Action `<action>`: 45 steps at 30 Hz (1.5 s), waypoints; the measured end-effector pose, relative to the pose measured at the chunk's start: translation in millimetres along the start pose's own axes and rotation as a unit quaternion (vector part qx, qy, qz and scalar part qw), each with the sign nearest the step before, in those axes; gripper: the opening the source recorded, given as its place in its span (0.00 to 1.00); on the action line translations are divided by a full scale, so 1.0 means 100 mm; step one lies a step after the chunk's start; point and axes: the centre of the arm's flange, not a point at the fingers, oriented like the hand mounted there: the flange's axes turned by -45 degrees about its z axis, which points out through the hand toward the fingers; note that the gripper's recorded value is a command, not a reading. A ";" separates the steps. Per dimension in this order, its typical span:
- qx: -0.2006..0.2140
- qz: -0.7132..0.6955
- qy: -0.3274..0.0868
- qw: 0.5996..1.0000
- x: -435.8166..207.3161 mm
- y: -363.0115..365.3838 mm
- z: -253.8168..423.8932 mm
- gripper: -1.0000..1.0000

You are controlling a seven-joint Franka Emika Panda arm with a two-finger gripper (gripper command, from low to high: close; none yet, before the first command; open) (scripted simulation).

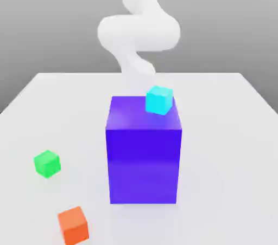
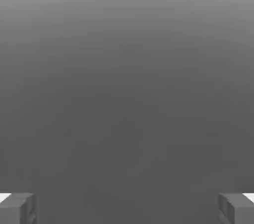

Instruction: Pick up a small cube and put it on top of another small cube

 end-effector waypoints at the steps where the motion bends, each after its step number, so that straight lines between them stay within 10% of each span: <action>1: 0.015 -0.022 -0.012 1.000 0.04 -0.03 0.16 0.50; 16: 0.189 -0.329 -0.138 0.915 -0.05 -1.11 2.51 0.50; 40: 0.292 -0.744 -0.214 0.562 -2.28 -3.12 5.22 0.50; 41: 0.292 -0.744 -0.214 0.561 -2.38 -3.13 5.32 0.00; 45: 0.292 -0.744 -0.215 0.561 -2.38 -3.13 5.32 0.00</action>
